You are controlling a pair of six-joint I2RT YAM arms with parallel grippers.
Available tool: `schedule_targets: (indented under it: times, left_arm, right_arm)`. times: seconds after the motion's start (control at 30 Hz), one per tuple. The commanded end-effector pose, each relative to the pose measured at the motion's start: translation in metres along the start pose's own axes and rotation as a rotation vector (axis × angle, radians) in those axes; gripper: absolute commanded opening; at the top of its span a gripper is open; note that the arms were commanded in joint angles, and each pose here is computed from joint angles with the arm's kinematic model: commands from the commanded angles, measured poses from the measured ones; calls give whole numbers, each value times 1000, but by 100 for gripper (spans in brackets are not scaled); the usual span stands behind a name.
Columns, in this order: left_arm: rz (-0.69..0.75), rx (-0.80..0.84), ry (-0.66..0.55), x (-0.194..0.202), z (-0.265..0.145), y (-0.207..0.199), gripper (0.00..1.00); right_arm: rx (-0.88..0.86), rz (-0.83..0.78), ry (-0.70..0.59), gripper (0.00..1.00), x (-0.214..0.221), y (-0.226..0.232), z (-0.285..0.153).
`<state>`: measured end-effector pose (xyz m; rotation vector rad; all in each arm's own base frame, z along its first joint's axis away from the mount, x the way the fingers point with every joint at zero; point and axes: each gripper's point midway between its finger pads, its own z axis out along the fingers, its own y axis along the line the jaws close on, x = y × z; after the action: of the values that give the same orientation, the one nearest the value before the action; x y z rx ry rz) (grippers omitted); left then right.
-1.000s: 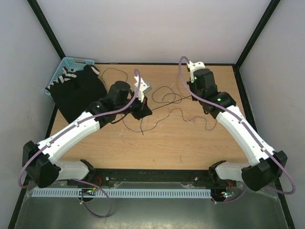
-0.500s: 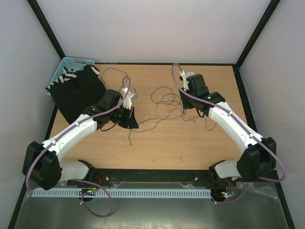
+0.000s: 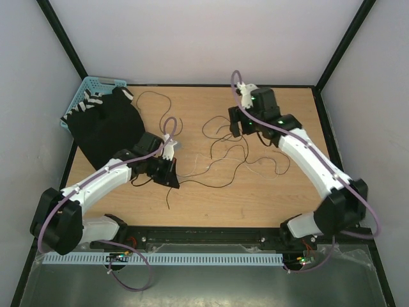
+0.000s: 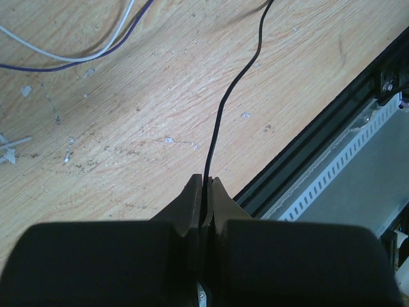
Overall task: Zip-tie the wires
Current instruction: Straighten the cable at the center of the board.
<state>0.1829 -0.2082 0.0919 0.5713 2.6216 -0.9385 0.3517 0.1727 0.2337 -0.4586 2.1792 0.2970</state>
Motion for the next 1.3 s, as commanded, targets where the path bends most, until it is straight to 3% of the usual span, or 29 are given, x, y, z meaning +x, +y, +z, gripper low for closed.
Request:
schedule_targets:
  times: [0.0, 0.5, 0.87, 1.27]
  left_arm:
    - [-11, 17, 9, 9, -3, -3, 0]
    - [-19, -26, -1, 13, -3, 1, 0]
    - [-20, -26, -3, 13, -3, 1, 0]
    - [-33, -38, -1, 14, -2, 3, 0]
  right_arm:
    - [-116, 38, 111, 79, 30, 34, 49]
    - [-35, 41, 260, 67, 87, 62, 145]
    - [-27, 26, 305, 63, 111, 77, 177]
    - [-3, 12, 352, 44, 132, 73, 191]
